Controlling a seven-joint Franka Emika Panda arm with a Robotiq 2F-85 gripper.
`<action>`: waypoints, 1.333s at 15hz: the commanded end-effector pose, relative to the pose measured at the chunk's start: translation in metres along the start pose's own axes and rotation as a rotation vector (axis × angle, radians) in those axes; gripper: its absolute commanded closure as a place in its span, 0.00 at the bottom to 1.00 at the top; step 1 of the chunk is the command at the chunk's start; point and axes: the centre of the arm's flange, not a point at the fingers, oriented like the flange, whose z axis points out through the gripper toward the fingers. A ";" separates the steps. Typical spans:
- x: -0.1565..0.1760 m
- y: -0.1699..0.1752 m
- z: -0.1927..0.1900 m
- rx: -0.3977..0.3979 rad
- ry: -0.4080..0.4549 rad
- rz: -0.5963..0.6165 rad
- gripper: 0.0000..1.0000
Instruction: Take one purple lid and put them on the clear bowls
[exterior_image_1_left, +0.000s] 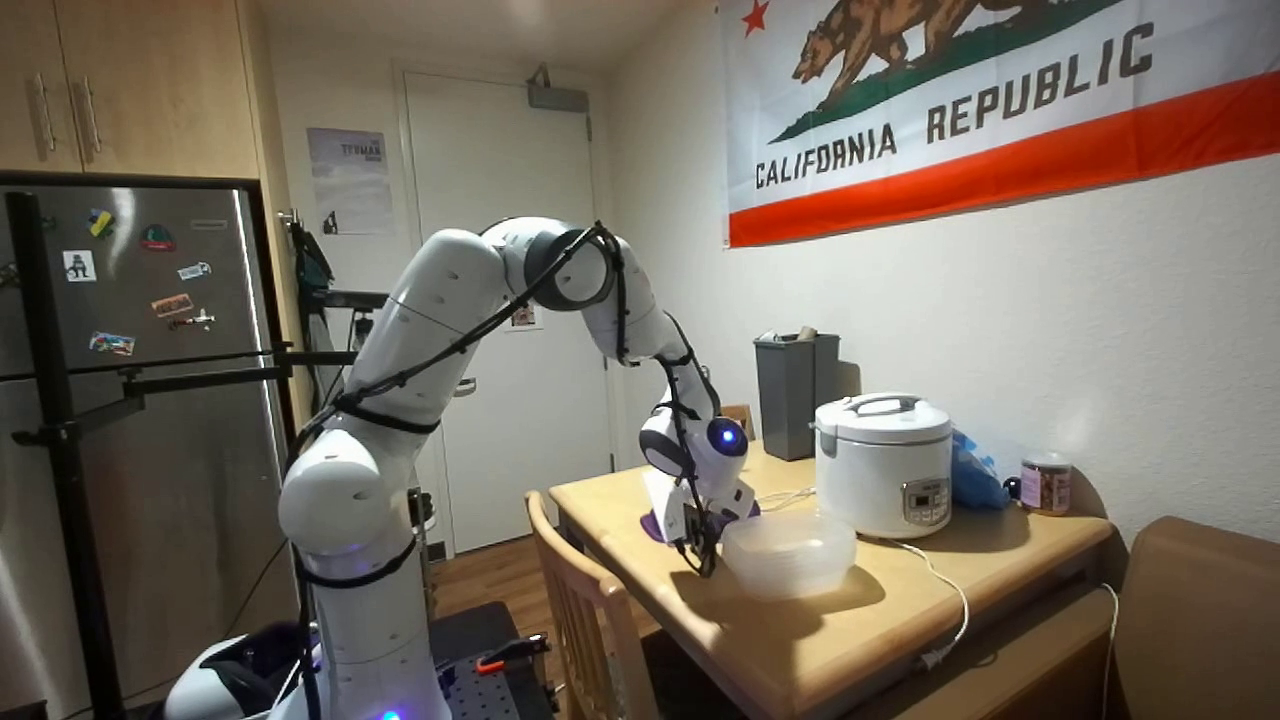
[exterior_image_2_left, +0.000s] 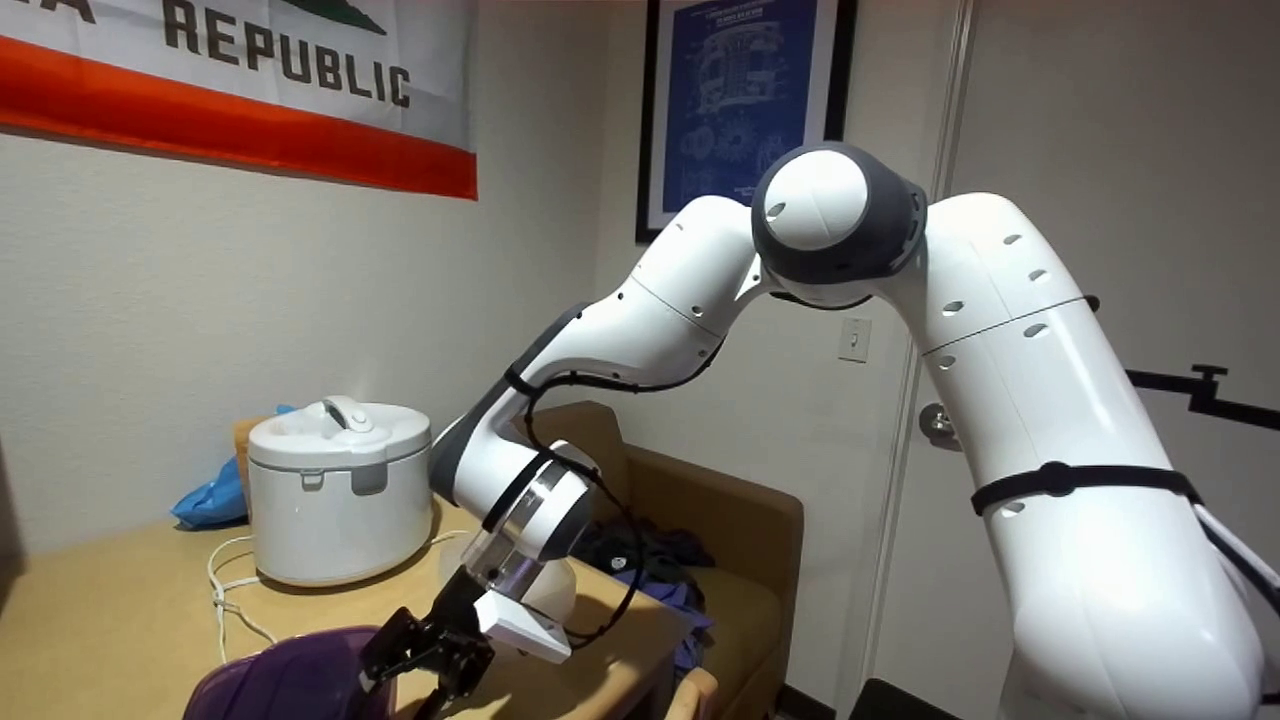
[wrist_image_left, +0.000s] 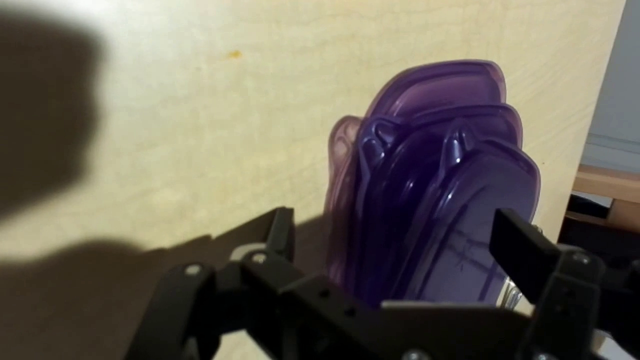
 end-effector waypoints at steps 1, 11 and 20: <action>-0.007 0.010 -0.010 0.014 0.050 -0.003 0.00; 0.011 -0.025 -0.031 -0.022 0.093 -0.087 0.00; 0.025 -0.047 -0.018 -0.039 0.060 -0.172 0.00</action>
